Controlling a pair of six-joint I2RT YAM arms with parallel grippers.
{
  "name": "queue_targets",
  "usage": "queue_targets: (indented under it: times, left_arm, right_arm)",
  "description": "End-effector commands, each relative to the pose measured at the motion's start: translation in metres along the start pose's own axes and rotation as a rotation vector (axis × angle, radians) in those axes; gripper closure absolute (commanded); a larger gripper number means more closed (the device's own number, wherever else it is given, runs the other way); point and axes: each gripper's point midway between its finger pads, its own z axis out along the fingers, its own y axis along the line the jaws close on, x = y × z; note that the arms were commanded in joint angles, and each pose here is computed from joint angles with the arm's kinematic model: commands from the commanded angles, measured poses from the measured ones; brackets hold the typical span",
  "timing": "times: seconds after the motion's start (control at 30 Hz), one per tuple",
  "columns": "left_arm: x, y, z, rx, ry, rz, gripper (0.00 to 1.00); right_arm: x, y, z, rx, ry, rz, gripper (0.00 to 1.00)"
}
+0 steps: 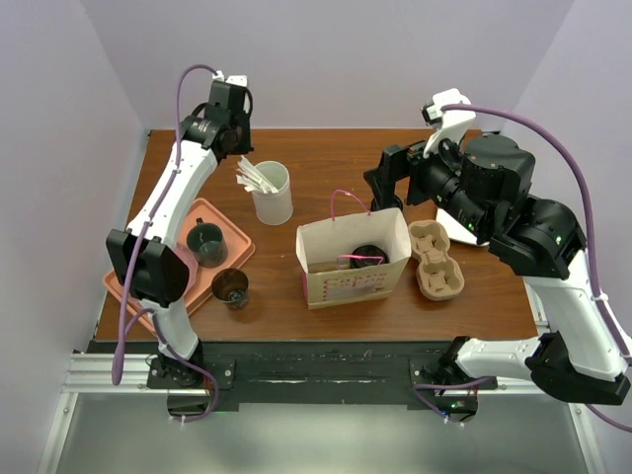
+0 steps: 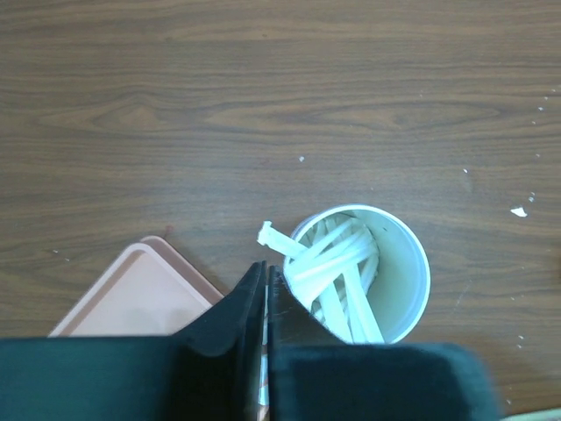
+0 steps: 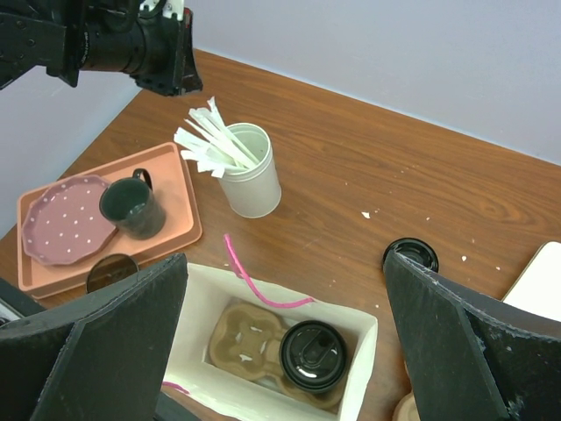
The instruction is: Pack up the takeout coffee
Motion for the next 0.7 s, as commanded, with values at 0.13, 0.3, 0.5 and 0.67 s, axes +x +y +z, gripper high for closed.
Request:
queue_targets:
  times: [0.13,0.3,0.5,0.67]
  left_arm:
    - [0.009,-0.018,-0.015,0.095,0.001,0.047,0.71]
    - [0.012,-0.017,-0.001,0.081,0.005,0.110,0.70]
    - [0.021,-0.008,0.007,0.033,0.030,0.134,0.69]
    - [0.021,-0.011,0.011,0.044,0.024,0.154,0.67]
  right_arm:
    - [-0.014,0.001,-0.003,-0.014,-0.053,0.015,0.02]
    - [-0.015,0.001,-0.003,-0.015,-0.057,0.012,0.02]
    - [-0.017,-0.002,-0.006,0.000,-0.056,0.001,0.02]
    - [-0.014,-0.003,-0.006,0.004,-0.049,-0.005,0.02]
